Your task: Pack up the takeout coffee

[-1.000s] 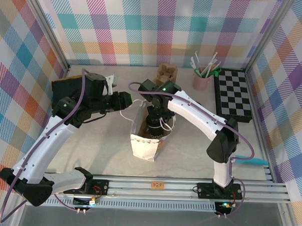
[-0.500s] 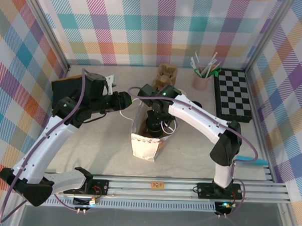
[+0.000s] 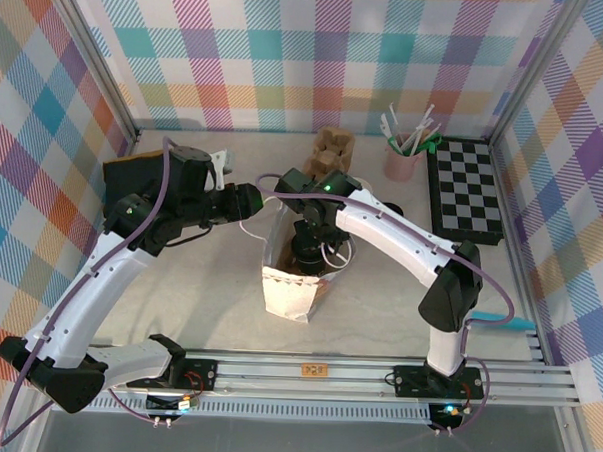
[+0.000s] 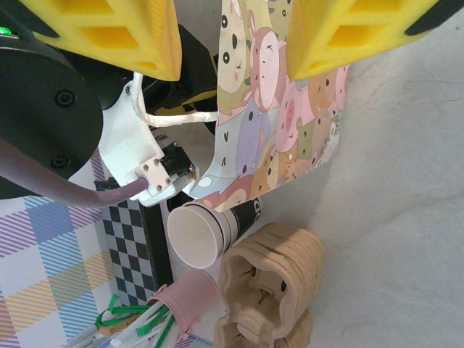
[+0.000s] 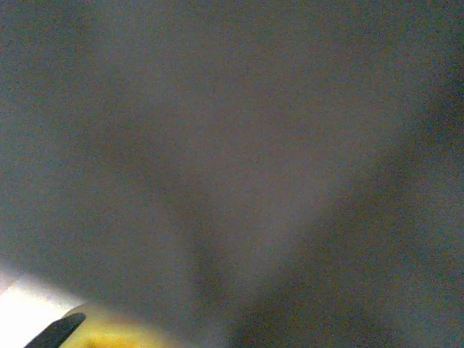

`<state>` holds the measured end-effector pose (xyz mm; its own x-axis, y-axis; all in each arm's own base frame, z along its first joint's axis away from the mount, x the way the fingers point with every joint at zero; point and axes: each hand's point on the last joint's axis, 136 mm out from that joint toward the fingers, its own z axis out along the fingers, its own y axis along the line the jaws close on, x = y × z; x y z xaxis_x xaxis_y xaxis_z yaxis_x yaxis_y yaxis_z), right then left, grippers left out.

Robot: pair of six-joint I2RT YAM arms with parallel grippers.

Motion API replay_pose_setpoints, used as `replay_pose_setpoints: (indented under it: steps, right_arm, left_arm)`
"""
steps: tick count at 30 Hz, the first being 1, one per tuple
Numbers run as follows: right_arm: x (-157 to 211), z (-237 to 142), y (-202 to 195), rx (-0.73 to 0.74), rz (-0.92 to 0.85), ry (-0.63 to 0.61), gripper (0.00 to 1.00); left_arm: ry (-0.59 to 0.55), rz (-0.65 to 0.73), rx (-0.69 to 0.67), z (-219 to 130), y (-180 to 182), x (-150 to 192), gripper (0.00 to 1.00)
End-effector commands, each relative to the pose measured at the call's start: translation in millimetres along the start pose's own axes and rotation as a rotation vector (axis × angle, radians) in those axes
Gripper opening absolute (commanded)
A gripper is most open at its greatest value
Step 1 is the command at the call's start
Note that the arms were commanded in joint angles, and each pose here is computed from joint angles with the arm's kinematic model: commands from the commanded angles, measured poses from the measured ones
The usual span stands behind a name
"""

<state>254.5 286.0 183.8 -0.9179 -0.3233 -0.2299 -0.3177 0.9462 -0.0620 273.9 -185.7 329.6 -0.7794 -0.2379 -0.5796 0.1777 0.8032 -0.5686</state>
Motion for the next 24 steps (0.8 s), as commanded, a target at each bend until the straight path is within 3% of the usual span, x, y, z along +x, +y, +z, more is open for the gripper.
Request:
replay_pose_setpoints:
  steps: [1, 24]
  right_arm:
    - [32, 34, 4, 0.055, -0.017, 0.166, 0.34]
    - [0, 17, 7, 0.033, 0.010, 0.086, 0.47]
  left_arm:
    - [-0.015, 0.004, -0.008, -2, 3, -2, 0.43]
    - [-0.020, 0.004, -0.019, -3, 6, -2, 0.43]
